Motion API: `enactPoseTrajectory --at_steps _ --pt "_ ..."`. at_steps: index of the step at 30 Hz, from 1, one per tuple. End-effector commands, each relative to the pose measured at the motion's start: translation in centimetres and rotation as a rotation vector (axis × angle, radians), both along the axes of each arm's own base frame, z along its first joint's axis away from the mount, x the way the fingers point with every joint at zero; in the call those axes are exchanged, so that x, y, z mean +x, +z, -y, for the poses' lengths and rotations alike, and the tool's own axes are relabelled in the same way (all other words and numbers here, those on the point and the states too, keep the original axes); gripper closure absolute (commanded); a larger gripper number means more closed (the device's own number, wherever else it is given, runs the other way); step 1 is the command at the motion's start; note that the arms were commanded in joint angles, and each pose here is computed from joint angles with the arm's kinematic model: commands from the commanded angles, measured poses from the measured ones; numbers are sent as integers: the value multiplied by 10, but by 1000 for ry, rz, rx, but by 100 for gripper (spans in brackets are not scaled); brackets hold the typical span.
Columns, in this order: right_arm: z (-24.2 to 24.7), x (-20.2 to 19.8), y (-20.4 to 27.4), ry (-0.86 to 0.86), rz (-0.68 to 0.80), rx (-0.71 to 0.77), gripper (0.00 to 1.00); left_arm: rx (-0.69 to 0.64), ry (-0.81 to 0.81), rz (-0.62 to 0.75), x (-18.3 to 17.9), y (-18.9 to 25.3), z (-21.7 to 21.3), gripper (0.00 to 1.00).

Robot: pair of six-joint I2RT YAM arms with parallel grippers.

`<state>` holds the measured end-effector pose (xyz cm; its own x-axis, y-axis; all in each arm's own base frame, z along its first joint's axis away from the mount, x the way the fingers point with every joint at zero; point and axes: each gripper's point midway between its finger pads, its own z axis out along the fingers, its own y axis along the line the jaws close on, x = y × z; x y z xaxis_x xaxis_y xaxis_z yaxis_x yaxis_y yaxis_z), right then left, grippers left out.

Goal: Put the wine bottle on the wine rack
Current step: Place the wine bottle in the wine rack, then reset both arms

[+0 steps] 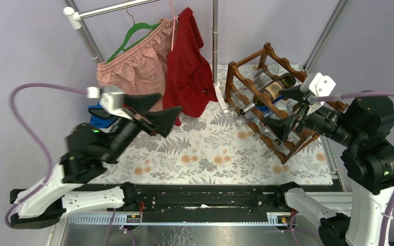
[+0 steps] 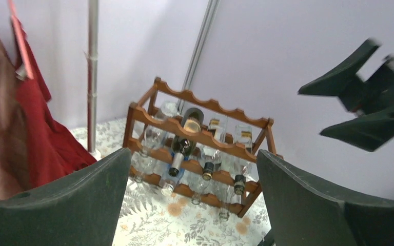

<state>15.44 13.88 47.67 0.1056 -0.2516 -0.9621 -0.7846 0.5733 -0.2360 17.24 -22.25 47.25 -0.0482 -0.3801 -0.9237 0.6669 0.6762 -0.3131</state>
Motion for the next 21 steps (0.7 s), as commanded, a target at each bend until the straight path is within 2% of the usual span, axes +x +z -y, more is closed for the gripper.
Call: enactPoseTrajectory --at_steps 1,4,8,13,21 --pt "8 21 30 -121 -3 124 0 97 22 28 -16 14 -45 1" --pt "20 30 51 -223 -2 211 0 86 44 39 -21 25 -65 1" --pt "33 38 67 -322 13 282 0 93 47 39 -24 26 -71 1" --pt "39 45 61 -365 18 268 0 95 23 36 -24 28 -63 1" --pt "34 38 53 -313 28 204 0 103 -3 14 -23 24 -51 1"
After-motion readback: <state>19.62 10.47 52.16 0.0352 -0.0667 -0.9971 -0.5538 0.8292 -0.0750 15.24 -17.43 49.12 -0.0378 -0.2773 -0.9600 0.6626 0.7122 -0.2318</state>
